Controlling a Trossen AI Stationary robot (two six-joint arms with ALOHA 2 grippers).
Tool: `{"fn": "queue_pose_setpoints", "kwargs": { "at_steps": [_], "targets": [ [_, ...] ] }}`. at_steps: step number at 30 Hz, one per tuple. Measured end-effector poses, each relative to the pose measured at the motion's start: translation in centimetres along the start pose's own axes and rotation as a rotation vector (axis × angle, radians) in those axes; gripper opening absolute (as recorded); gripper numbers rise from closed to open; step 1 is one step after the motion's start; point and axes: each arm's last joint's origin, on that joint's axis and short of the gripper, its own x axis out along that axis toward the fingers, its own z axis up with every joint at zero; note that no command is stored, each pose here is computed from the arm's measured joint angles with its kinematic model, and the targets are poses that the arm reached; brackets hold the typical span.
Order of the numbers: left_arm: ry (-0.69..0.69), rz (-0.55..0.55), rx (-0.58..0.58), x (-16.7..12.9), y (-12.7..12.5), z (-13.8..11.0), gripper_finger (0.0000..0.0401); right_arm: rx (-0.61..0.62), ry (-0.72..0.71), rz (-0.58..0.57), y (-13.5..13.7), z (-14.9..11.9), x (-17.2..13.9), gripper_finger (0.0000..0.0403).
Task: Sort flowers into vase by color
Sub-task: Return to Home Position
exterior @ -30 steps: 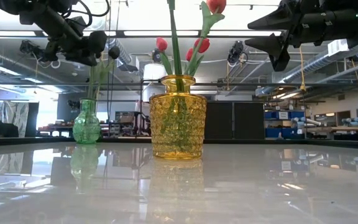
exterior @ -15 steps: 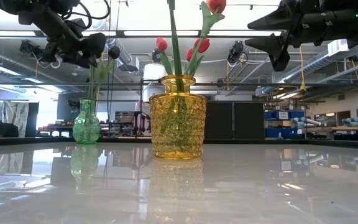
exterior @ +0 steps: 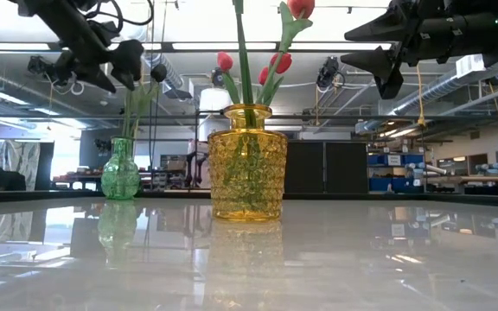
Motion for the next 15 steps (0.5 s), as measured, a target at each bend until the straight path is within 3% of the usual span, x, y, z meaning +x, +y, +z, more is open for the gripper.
{"fn": "queue_pose_setpoints", "kwargs": {
  "at_steps": [8,15],
  "targets": [
    [0.165,-0.102,-0.020,-1.4,0.2,0.5,0.0254,0.000,0.000,0.000,0.0,0.0,0.0,0.0192],
    [0.265,-0.325,-0.038,-2.5,-0.9,0.3,0.0254,0.000,0.000,0.000,0.0,0.0,0.0,0.0192]
  ]
}}
